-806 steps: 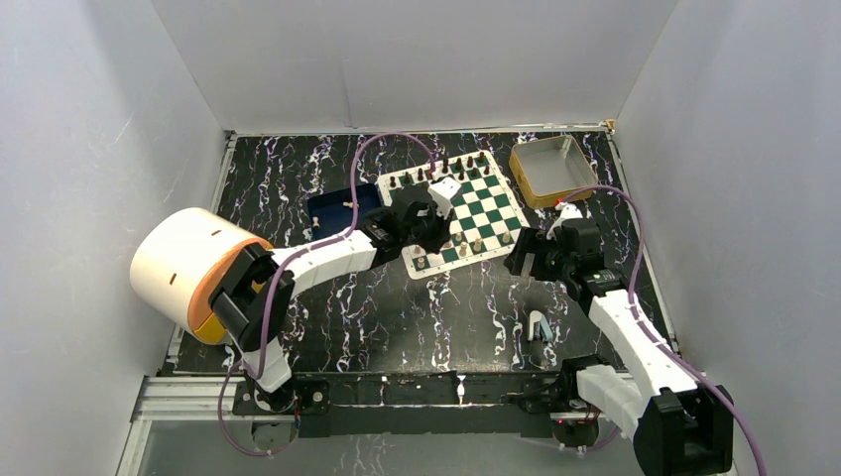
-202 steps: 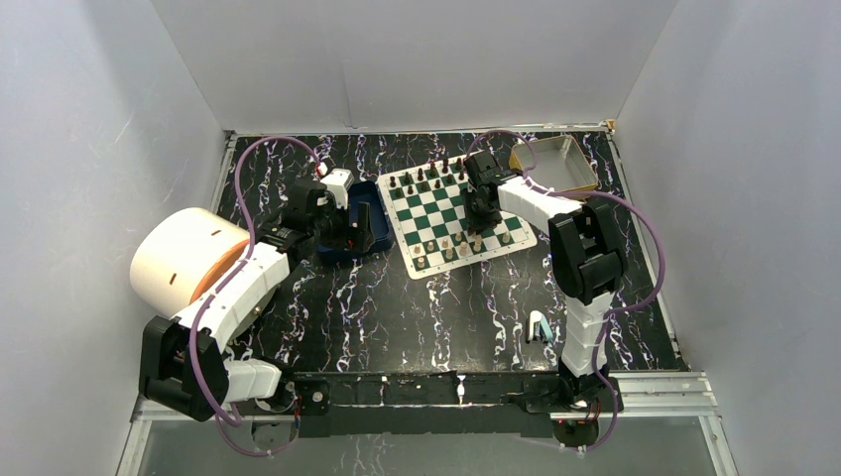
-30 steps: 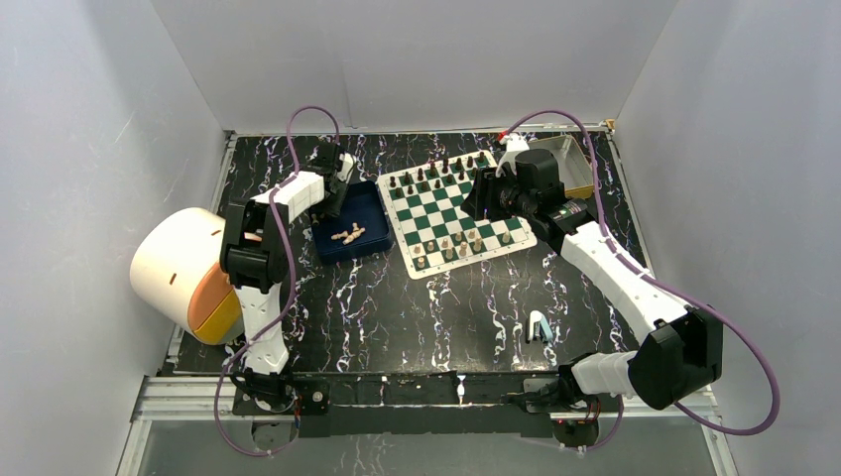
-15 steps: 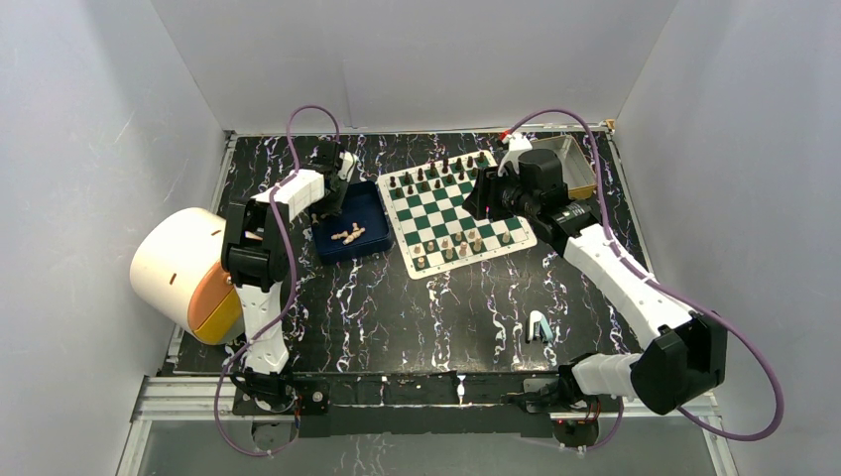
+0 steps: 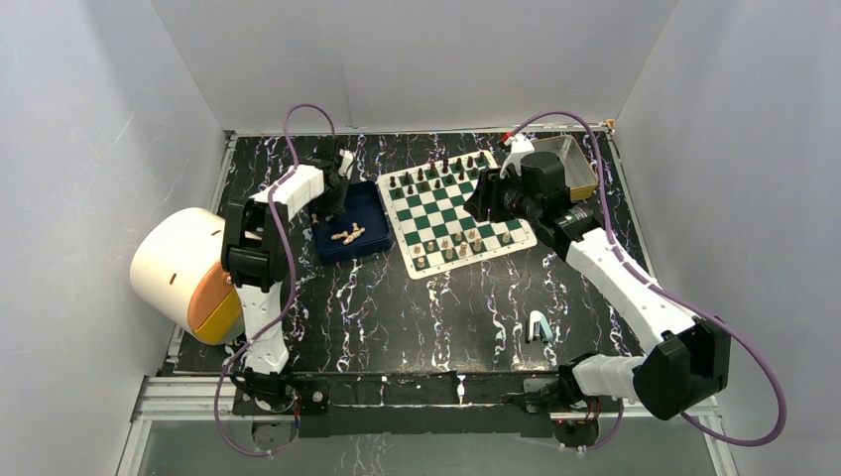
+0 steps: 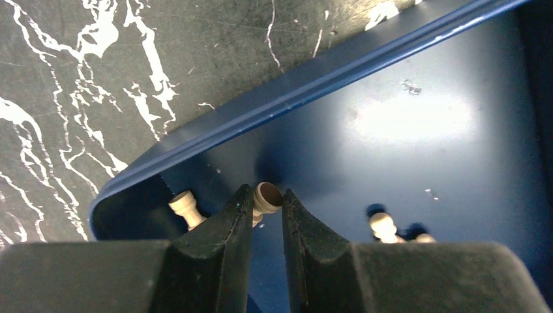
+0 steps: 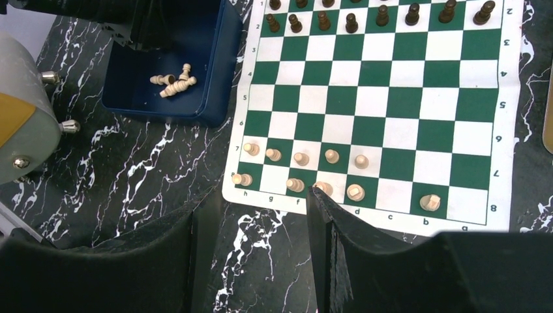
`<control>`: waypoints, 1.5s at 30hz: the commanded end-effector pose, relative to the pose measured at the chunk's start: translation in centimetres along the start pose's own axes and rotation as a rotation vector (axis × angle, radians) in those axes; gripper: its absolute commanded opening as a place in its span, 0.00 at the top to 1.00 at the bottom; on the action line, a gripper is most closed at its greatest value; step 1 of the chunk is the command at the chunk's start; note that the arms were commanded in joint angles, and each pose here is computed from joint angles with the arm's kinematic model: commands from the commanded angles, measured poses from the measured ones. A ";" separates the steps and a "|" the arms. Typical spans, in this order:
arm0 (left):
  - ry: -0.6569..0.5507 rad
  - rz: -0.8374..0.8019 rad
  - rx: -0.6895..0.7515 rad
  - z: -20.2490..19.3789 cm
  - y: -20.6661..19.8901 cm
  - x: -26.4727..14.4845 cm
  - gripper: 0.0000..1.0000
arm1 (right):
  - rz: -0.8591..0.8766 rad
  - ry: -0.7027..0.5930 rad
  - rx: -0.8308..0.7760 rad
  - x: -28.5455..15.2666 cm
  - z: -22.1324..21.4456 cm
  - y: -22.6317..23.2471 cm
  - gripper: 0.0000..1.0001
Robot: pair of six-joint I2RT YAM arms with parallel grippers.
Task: Set up the chess pieces on the board
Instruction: Pick up the chess piece from the storage box, then place the chess piece on the chessboard.
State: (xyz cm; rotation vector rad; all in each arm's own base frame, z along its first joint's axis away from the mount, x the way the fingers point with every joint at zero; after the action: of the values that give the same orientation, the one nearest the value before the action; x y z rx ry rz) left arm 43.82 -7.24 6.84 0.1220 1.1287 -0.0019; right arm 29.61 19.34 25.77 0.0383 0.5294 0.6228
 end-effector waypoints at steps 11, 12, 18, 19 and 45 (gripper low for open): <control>-0.148 -0.477 -0.315 3.8 -5.7 -10.3 0.93 | 0.100 -0.163 -0.058 -0.4 1.6 1.4 0.39; -0.155 -0.516 -0.338 3.8 -6.1 -11.0 0.94 | 0.122 -0.172 -0.069 -0.2 1.7 1.6 0.39; -0.254 -0.768 -0.486 4.3 -8.3 -15.9 0.96 | 0.295 -0.273 -0.030 0.8 3.8 4.0 0.40; -0.283 -0.822 -0.514 4.5 -8.6 -17.0 0.96 | 0.320 -0.299 0.007 1.1 4.1 4.3 0.40; -0.302 -1.499 -1.085 2.5 -8.8 -30.2 0.96 | 0.114 -1.160 -1.059 3.7 5.9 10.4 0.51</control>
State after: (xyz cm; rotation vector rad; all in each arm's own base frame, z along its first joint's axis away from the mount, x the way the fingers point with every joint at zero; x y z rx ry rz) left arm 34.05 -18.62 31.14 -1.5891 0.6344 -0.6256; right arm 30.00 30.82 26.03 -0.4767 -0.6286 0.9607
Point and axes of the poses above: each gripper's point midway between its finger pads, its own x axis out along the fingers, its own y axis along the line the jaws close on, z = x × y, the point moved 4 cm from there along -x, back along the fingers, and after that the axes turned 10 degrees about -x, right-handed, at the moved point
